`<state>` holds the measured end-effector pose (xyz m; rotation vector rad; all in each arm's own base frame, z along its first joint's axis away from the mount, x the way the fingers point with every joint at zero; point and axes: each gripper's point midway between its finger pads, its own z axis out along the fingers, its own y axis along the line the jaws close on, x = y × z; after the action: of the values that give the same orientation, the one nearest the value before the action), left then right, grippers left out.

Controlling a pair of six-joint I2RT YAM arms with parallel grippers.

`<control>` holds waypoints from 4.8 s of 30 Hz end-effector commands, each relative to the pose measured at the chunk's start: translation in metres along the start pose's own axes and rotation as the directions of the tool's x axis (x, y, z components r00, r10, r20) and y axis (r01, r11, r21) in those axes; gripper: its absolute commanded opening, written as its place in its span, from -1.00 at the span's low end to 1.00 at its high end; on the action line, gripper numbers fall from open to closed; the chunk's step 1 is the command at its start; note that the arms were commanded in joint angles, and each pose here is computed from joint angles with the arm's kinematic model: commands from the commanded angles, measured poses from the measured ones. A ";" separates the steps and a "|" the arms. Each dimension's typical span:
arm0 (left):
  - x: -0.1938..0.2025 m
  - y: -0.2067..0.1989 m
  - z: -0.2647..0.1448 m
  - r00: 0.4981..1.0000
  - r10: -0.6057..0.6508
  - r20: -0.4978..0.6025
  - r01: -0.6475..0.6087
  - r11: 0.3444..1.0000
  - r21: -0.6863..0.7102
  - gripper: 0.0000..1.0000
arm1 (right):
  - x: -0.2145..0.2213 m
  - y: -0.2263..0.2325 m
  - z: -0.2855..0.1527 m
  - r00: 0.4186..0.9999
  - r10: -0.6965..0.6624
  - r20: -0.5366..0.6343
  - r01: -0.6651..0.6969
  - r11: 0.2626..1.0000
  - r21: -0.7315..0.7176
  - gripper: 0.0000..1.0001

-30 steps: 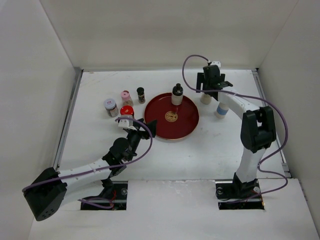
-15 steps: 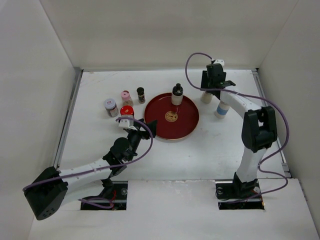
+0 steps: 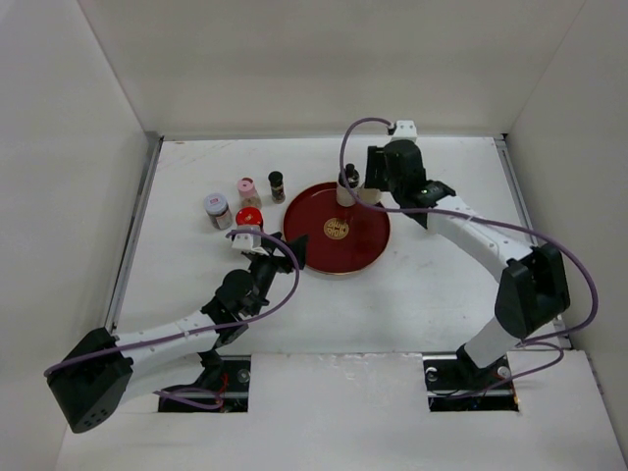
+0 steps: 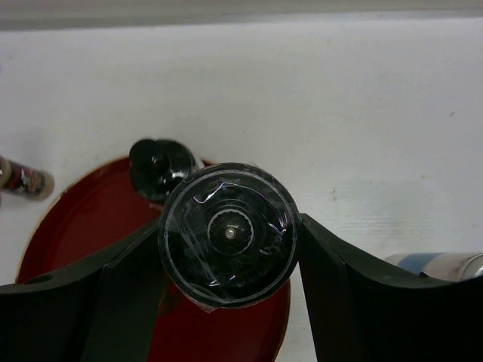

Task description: Organize the condiment bottles

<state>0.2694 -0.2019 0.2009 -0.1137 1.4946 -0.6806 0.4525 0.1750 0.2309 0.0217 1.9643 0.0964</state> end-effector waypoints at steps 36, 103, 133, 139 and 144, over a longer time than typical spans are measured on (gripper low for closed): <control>-0.015 -0.010 -0.002 0.998 -0.047 0.047 0.045 0.998 0.038 0.42 | 0.030 -0.155 -0.068 0.981 0.142 0.132 -0.185 0.888 0.421 1.00; -0.043 -0.008 0.008 0.999 -0.043 0.013 0.044 0.995 -0.095 0.42 | 0.070 0.045 -0.089 0.990 0.092 0.107 -0.081 0.992 -0.097 0.98; -0.029 0.131 0.044 0.943 0.128 -0.308 -0.294 0.755 -0.586 0.89 | 0.070 0.049 -0.148 0.960 0.202 0.195 -0.130 0.935 -0.329 0.87; -0.018 0.140 0.053 0.935 0.129 -0.329 -0.313 0.735 -0.601 0.75 | 0.076 0.056 -0.151 0.959 0.211 0.188 -0.133 0.925 -0.357 0.91; -0.012 0.146 0.056 0.930 0.127 -0.344 -0.323 0.728 -0.604 0.59 | 0.077 0.058 -0.154 0.957 0.219 0.190 -0.137 0.919 -0.370 0.93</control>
<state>0.3563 -0.0905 0.1242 -0.3509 2.0088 0.1232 0.2812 0.2215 0.2073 -0.0459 1.7493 0.4735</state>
